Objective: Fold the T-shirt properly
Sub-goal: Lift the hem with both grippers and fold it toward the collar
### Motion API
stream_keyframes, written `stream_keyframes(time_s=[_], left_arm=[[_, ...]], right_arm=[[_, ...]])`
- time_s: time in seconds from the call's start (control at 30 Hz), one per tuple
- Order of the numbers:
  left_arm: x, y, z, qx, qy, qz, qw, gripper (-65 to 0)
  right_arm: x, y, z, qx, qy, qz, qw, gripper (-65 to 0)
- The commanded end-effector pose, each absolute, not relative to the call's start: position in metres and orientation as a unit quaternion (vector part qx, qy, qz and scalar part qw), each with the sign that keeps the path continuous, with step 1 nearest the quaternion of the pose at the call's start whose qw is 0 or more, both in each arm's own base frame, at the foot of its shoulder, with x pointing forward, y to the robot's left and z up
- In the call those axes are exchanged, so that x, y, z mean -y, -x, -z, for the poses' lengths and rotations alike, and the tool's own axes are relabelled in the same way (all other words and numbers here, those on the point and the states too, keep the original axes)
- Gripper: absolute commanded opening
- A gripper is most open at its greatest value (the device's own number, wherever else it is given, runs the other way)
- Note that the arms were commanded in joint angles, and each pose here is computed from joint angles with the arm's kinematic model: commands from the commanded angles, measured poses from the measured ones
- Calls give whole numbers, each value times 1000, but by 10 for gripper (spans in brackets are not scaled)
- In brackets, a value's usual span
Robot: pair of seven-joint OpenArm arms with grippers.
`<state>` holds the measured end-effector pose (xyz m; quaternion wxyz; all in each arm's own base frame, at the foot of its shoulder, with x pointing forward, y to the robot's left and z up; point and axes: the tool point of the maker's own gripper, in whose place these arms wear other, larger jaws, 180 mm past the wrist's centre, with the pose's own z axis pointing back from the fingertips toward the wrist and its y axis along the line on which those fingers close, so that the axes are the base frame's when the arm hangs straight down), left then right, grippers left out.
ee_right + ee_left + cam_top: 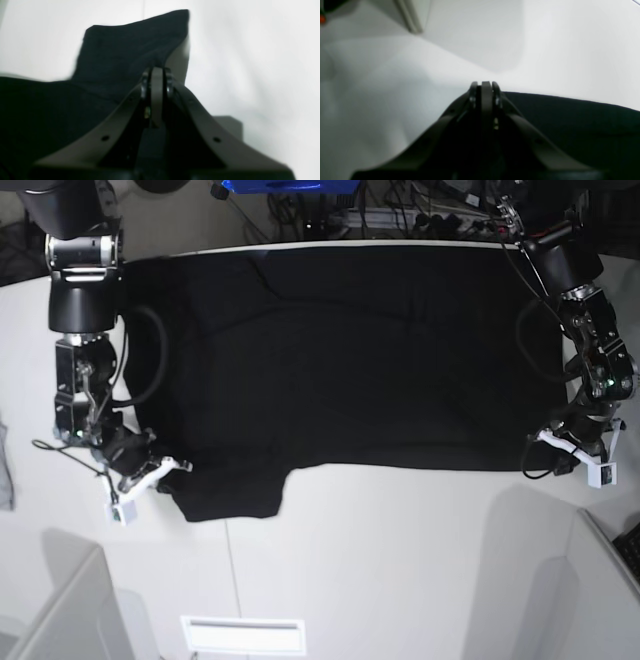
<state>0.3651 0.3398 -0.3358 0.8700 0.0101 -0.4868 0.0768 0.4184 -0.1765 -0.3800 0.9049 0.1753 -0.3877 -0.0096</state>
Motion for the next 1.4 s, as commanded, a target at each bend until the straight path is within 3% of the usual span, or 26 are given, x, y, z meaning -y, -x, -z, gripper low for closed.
stream_keyframes(time_s=[0.0,0.33,0.6,1.37], left_arm=[[-347,-370,317,510,-20,-71,857,-650],[-340,-354,311,500,-33,-48,864,-650],[-323,-342,312,514,42,-75,853,-650],[-329,-305,293,507,1,-47,861,-650]], right_arm=[[183,-428,362,413,-172,5,894,-650],[194,-411,360,411,-168,17,896,-650],[201,-401,353,421,-163,21,892,-650],[209,-371,341,411,-148,11,899,-650]])
